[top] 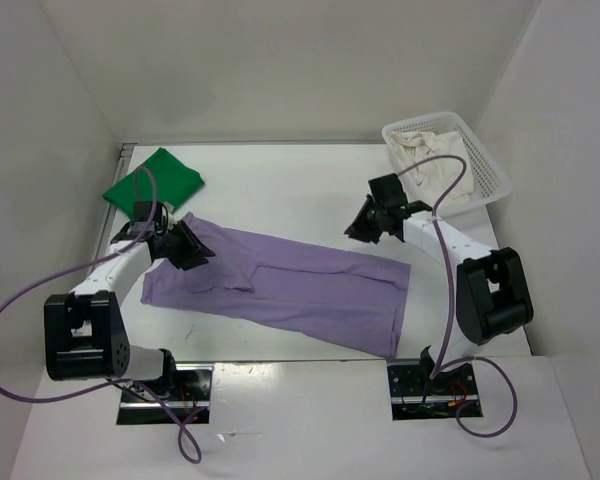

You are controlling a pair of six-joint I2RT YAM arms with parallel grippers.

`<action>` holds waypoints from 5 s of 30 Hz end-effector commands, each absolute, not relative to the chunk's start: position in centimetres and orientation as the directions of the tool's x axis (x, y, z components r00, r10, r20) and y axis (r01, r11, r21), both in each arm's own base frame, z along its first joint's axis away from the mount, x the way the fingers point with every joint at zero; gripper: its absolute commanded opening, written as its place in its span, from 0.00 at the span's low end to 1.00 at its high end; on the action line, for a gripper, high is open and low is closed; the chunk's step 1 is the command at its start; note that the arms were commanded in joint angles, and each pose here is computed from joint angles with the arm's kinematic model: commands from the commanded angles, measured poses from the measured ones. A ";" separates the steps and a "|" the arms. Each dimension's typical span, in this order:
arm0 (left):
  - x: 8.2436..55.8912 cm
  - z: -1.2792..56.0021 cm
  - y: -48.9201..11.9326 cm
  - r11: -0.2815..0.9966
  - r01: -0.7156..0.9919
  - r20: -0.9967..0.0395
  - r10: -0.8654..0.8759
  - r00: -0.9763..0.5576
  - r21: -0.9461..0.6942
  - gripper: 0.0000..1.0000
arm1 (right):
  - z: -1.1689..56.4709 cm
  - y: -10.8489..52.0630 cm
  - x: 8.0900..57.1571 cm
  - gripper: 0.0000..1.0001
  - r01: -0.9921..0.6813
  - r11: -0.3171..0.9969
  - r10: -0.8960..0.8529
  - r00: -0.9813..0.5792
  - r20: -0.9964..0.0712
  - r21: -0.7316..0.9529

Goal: Fold and stack the t-shirts
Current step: Fold the other side of the tshirt into a rectangle, then rotate the tshirt 90 degrees

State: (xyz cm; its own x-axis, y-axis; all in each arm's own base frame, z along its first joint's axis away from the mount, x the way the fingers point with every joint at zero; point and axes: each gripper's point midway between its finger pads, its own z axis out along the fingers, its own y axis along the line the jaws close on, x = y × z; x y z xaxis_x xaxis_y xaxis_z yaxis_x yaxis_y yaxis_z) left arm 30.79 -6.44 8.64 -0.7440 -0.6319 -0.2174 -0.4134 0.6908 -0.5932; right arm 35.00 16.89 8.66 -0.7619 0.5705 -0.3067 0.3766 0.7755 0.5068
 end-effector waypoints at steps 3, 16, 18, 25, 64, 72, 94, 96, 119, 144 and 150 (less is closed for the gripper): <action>27.1 4.6 -8.2 0.660 -0.480 -0.058 -0.620 -0.783 -0.578 0.36 | 15.3 25.0 37.8 0.04 0.072 0.772 0.400 -0.827 -0.395 0.632; 24.7 3.0 -7.0 0.618 -0.579 -0.016 -0.691 -0.723 -0.532 0.28 | 10.3 41.1 42.6 0.18 -0.288 0.709 0.010 -0.909 -0.417 0.644; 24.5 3.7 -7.4 0.611 -0.568 -0.009 -0.685 -0.728 -0.551 0.27 | 10.7 43.2 42.4 0.34 -0.343 0.693 -0.049 -0.900 -0.433 0.634; 26.8 8.9 -7.4 0.645 -0.443 -0.129 -0.643 -0.755 -0.623 0.23 | 6.9 46.1 44.4 0.55 -0.353 0.719 -0.099 -0.905 -0.414 0.600; 30.1 12.5 -11.3 0.709 -0.232 -0.267 -0.517 -0.813 -0.665 0.24 | 7.5 30.6 58.2 0.05 0.167 0.780 0.454 -0.814 -0.362 0.603; 25.0 7.7 -21.0 0.767 -0.158 -0.138 -0.306 -0.942 -0.622 0.25 | 11.2 24.5 60.7 0.36 0.262 0.763 0.563 -0.718 -0.409 0.590; 15.0 3.5 -39.7 0.701 -0.081 0.087 -0.027 -0.996 -0.709 0.63 | 32.9 19.1 51.4 0.59 0.110 0.866 0.446 -0.609 -0.656 0.488; 14.5 2.9 -40.5 0.707 -0.100 0.113 -0.029 -0.993 -0.700 0.60 | 37.6 20.0 49.3 0.59 0.028 0.847 0.456 -0.552 -0.698 0.531; 12.6 6.1 -24.6 0.785 -0.157 0.079 -0.137 -0.987 -0.600 0.13 | 20.7 18.3 36.5 0.59 0.088 0.828 0.426 -0.741 -0.519 0.554; 49.2 7.2 -13.6 0.691 -0.348 -0.286 -0.627 -0.725 -0.633 0.64 | 13.9 18.6 29.8 0.13 0.103 0.813 0.397 -0.818 -0.416 0.574; 55.0 2.6 -12.2 0.683 -0.420 -0.278 -0.668 -0.690 -0.598 0.52 | 14.6 19.4 29.4 0.13 0.065 0.796 0.384 -0.823 -0.419 0.602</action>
